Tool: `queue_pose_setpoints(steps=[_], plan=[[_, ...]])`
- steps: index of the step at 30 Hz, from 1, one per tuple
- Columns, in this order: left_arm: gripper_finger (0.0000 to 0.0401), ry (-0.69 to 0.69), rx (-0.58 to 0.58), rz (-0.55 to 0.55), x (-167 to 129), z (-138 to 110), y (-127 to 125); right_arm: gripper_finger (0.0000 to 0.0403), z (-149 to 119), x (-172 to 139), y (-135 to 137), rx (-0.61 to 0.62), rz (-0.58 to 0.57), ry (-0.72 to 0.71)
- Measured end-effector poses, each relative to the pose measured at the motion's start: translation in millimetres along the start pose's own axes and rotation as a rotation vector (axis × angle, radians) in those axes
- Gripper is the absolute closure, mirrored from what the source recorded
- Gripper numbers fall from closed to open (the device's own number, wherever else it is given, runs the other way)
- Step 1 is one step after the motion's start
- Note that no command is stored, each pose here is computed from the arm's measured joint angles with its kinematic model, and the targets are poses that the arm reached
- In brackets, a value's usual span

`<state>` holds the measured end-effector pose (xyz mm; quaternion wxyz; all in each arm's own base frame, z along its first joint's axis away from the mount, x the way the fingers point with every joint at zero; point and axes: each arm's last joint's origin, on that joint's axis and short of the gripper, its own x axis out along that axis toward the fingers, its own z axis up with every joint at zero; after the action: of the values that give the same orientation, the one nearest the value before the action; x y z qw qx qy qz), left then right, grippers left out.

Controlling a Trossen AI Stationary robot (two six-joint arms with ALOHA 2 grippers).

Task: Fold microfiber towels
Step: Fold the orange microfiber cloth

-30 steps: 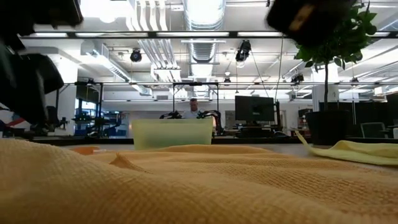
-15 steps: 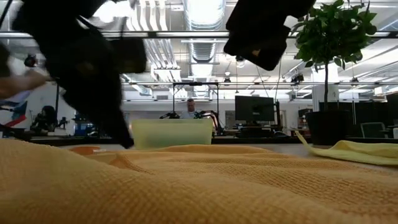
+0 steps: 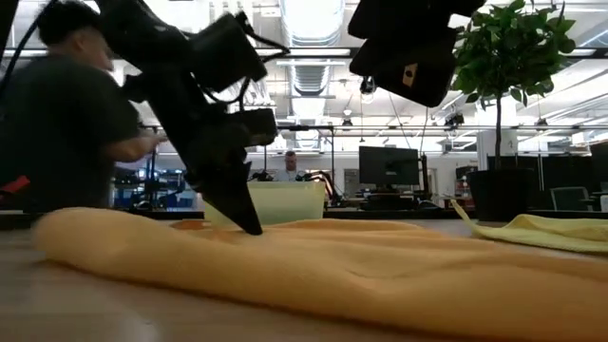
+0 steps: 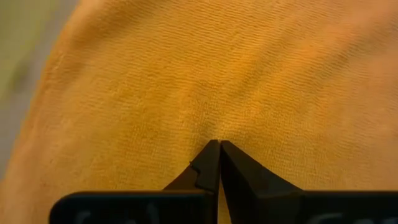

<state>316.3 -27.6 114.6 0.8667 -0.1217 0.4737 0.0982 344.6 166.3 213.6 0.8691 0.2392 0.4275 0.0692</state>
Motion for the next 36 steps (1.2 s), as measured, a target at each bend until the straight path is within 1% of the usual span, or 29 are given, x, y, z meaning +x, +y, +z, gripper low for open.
queue_pose_setpoints(steps=[2, 4, 6, 8, 10, 13, 15, 17, 20, 23, 27, 31, 34, 36], plan=[[0.0401, -0.016, -0.001, 0.012, -4.3, 5.8, 9.0, 0.0305, 1.3, -0.1, -1.8, 0.017, -0.018, -0.014], [0.0401, -0.043, 0.007, 0.015, -12.7, 11.2, 13.3, 0.0305, 2.7, -0.2, -4.5, 0.03, -0.066, -0.046], [0.0401, -0.044, 0.039, 0.021, -22.8, 11.5, 15.2, 0.0305, 4.7, -0.6, -8.7, 0.037, -0.139, -0.094], [0.0401, -0.078, 0.064, 0.006, -36.9, 15.6, 14.1, 0.0305, 7.7, -1.5, -15.3, 0.059, -0.218, -0.139], [0.0401, -0.125, 0.074, -0.067, -54.0, 20.6, 10.4, 0.0305, 12.7, -1.8, -23.0, 0.08, -0.252, -0.166], [0.0401, -0.109, 0.086, -0.212, -66.7, 15.9, 7.6, 0.0305, 18.8, -1.7, -38.2, 0.106, -0.287, -0.176], [0.0401, -0.089, 0.102, -0.289, -72.0, 11.9, 6.2, 0.0305, 21.1, -1.0, -50.4, 0.119, -0.316, -0.173], [0.0401, -0.104, 0.145, -0.368, -78.3, 11.9, 3.5, 0.0305, 22.9, -0.4, -63.0, 0.14, -0.341, -0.173], [0.0397, -0.076, 0.22, -0.46, -78.7, 5.6, -0.6, 0.0305, 22.5, 1.6, -79.0, 0.168, -0.364, -0.18], [0.0371, -0.033, 0.261, -0.517, -76.0, -4.7, -4.2, 0.0305, 21.0, 3.9, -86.5, 0.186, -0.345, -0.193], [0.0312, 0.008, 0.291, -0.522, -70.1, -15.1, -12.6, 0.0305, 17.8, 6.1, -88.4, 0.186, -0.327, -0.207], [0.0258, 0.014, 0.31, -0.411, -60.5, -18.8, -19.2, 0.0305, 16.3, 6.5, -86.8, 0.178, -0.324, -0.203], [0.0235, 0.004, 0.314, -0.357, -54.1, -15.8, -22.6, 0.0305, 15.1, 6.9, -84.8, 0.172, -0.321, -0.201], [0.0229, 0.011, 0.314, -0.344, -49.8, -14.3, -23.9, 0.0305, 13.9, 7.2, -83.0, 0.166, -0.318, -0.198]])
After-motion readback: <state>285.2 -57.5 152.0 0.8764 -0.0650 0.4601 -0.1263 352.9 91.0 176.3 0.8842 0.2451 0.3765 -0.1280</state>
